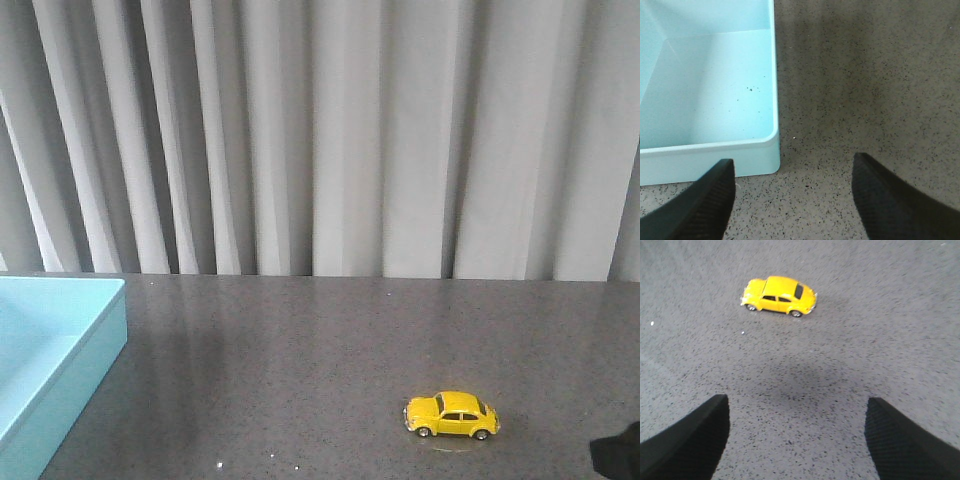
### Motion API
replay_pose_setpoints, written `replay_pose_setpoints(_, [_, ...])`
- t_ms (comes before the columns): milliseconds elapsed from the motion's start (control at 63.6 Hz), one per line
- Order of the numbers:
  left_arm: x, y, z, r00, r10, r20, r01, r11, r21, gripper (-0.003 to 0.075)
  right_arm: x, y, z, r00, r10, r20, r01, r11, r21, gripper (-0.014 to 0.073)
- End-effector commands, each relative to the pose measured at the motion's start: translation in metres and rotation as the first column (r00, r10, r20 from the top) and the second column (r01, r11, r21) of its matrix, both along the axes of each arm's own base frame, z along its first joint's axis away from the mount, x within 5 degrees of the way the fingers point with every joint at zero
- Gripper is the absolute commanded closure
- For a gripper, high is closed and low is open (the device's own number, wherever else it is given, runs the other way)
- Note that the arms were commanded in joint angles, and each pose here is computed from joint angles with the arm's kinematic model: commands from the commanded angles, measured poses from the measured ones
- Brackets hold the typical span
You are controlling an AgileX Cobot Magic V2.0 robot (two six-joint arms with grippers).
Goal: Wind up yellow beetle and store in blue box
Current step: 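Lower the right gripper onto the yellow toy car and grip it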
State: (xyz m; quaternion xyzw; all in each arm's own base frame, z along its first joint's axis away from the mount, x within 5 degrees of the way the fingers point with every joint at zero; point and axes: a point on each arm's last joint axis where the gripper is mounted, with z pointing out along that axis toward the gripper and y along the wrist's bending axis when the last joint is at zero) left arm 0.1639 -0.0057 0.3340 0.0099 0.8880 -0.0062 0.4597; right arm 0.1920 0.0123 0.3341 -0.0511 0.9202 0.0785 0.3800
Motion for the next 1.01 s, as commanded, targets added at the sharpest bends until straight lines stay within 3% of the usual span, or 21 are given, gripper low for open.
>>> replay_pose_setpoints(0, [0.004, 0.000, 0.016, 0.994, 0.005, 0.105, -0.003, 1.000, -0.015, 0.0228, 0.020, 0.007, 0.019, 0.998, 0.039, 0.053, -0.039, 0.999, 0.001, 0.0055])
replay_pose_setpoints(142, [0.004, 0.000, 0.016, 0.994, 0.005, 0.105, -0.004, 1.000, -0.016, 0.0228, 0.049, 0.023, 0.026, 0.997, 0.069, 0.028, -0.068, 0.997, -0.039, 0.0075])
replay_pose_setpoints(409, [0.004, 0.000, 0.016, 0.994, 0.005, 0.105, -0.004, 1.000, -0.016, 0.0228, 0.114, 0.039, 0.027, 0.995, 0.011, -0.104, -0.021, 0.996, -0.092, 0.0076])
replay_pose_setpoints(645, [0.004, 0.000, 0.016, 0.994, 0.005, 0.105, -0.004, 1.000, -0.016, 0.0228, 0.169, 0.053, 0.008, 0.965, 0.008, -0.263, -0.033, 0.995, -0.091, 0.0071])
replay_pose_setpoints(802, [0.004, 0.000, 0.016, 0.994, 0.005, 0.105, -0.004, 1.000, -0.016, 0.0228, 0.200, 0.073, -0.005, 0.944, 0.024, -0.330, -0.078, 0.985, -0.152, 0.0071])
replay_pose_setpoints(991, [0.004, 0.000, 0.016, 0.994, 0.005, 0.105, -0.004, 1.000, -0.016, 0.0228, 0.229, 0.080, -0.018, 0.921, -0.046, -0.387, -0.022, 0.985, -0.170, 0.0071])
